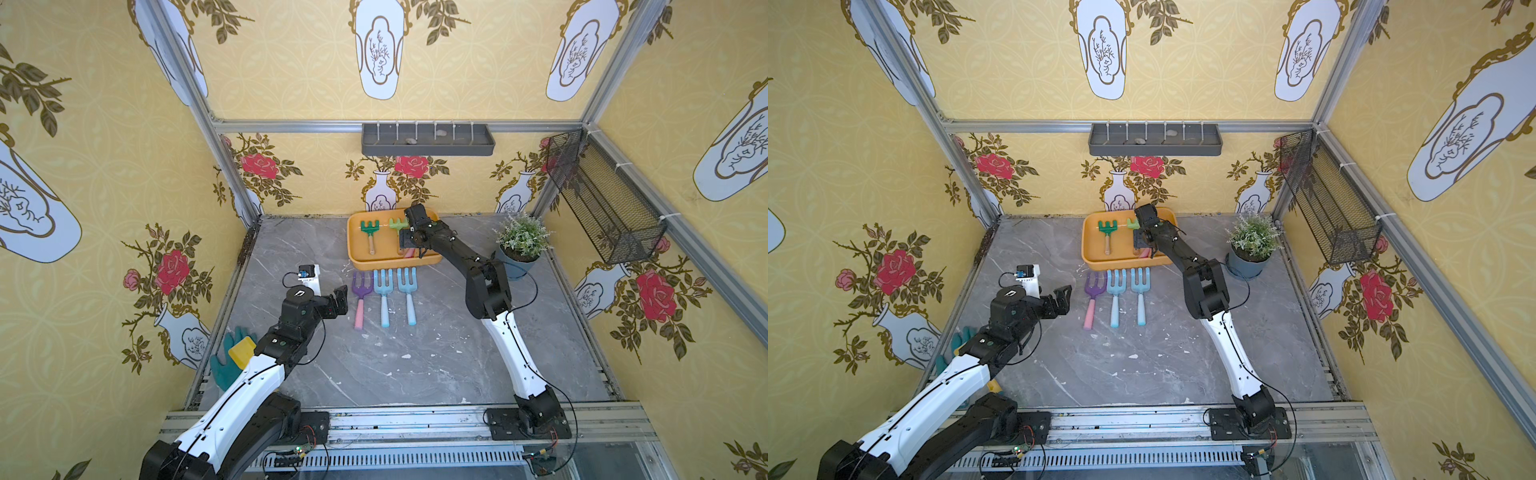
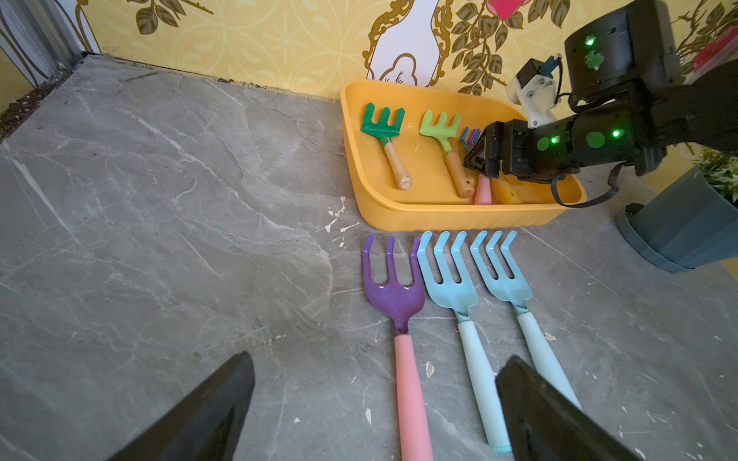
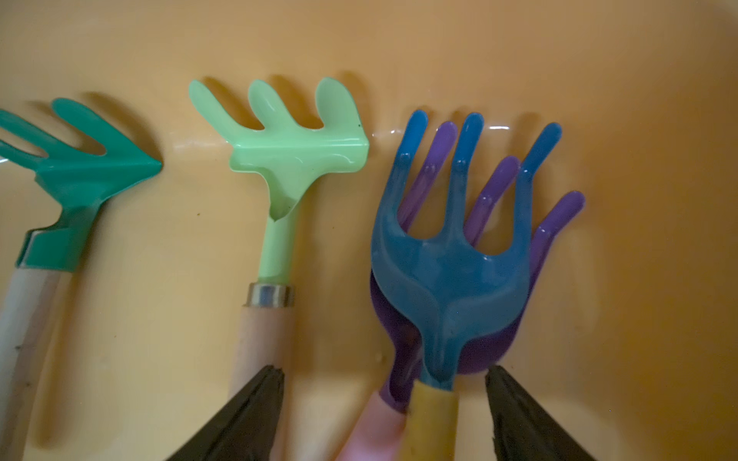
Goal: Take the hand rake out of the storage box
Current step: Pick up the rake from the storage box, then place the rake at the center of the board, then pick up the rake from the storage box, then place the rake at the center of the board, then pick up the rake from the storage box.
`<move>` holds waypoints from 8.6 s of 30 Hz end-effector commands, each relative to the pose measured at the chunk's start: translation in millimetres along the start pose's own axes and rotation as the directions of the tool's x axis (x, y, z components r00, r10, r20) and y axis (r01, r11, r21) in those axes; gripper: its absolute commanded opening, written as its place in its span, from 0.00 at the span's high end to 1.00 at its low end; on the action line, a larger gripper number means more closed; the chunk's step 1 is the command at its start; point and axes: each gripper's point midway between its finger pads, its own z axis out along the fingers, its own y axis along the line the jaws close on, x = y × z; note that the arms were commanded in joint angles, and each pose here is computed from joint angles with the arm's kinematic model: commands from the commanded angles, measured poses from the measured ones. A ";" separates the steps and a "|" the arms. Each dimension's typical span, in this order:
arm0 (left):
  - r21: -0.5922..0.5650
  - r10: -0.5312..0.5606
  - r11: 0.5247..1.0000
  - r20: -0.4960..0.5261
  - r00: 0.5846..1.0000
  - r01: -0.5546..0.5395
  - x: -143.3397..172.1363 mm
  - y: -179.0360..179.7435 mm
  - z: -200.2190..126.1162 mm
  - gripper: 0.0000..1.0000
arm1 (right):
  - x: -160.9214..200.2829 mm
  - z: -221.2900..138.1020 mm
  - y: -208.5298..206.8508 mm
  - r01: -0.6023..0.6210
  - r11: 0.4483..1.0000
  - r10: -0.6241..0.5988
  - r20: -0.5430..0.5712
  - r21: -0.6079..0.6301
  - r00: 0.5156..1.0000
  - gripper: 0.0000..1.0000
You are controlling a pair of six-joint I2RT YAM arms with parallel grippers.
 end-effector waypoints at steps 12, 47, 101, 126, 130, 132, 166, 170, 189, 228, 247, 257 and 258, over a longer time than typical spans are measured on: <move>-0.004 0.022 1.000 -0.017 1.000 -0.022 0.6 -0.3 5.9 0.00 | 0.5 22.9 -17.1 0.079 0.997 -0.079 0.005 -0.022 0.997 0.46; -0.014 0.026 1.000 -0.027 0.999 -0.027 5.4 2.2 7.3 0.00 | -51.1 -139.2 -10.0 0.036 0.995 -0.016 0.198 -0.096 0.980 1.00; -0.098 0.018 0.994 -0.334 0.942 -0.054 -45.6 -34.5 148.7 0.31 | 171.5 -199.3 -33.7 -0.042 0.990 0.062 0.147 -0.134 0.987 0.03; -0.189 0.080 0.958 -0.540 0.838 -0.214 2.0 -31.3 327.4 0.44 | 172.3 -214.9 -62.6 -0.066 0.987 0.094 0.192 -0.149 0.977 0.03; -0.154 0.079 0.964 -0.617 0.783 -0.218 21.9 -31.0 327.6 0.43 | 172.0 -213.2 -62.5 -0.065 0.987 0.093 0.190 -0.150 0.977 0.03; -0.146 0.075 0.966 -0.626 0.776 -0.211 24.2 -30.9 326.8 0.43 | 171.5 -213.0 -62.7 -0.067 0.986 0.096 0.191 -0.154 0.977 0.02; -0.213 0.037 0.970 -0.355 0.934 -0.119 -30.7 -92.2 46.0 1.00 | 168.5 -251.9 -77.7 -0.187 0.964 0.230 0.239 -0.189 0.943 0.03; -0.256 0.009 0.960 -0.373 0.928 -0.112 48.9 -82.7 -39.6 1.00 | 175.7 -260.0 -73.2 -0.199 0.957 0.245 0.225 -0.210 0.943 0.02; -0.374 -0.142 0.921 -0.581 0.801 -0.108 254.1 -55.9 -87.4 0.95 | 184.3 -271.6 -63.8 -0.166 0.973 0.200 0.231 -0.160 0.952 0.02; -0.077 0.069 0.992 -0.332 0.941 -0.100 -71.9 -135.8 222.8 0.22 | 189.9 -254.5 -78.1 -0.195 0.978 0.205 0.206 -0.070 0.957 0.02; -0.082 -0.024 0.996 -0.487 0.873 -0.019 19.1 -140.8 336.9 0.25 | 187.3 -248.4 -91.7 -0.212 0.976 0.218 0.205 -0.052 0.954 0.03; -0.115 -0.101 0.992 -0.564 0.820 0.043 40.5 -119.7 337.5 0.47 | 186.1 -246.0 -91.4 -0.214 0.975 0.222 0.199 -0.064 0.954 0.03; -0.121 -0.105 0.992 -0.570 0.815 0.043 41.1 -116.0 336.4 0.51 | 185.4 -246.1 -91.1 -0.215 0.974 0.224 0.198 -0.068 0.954 0.03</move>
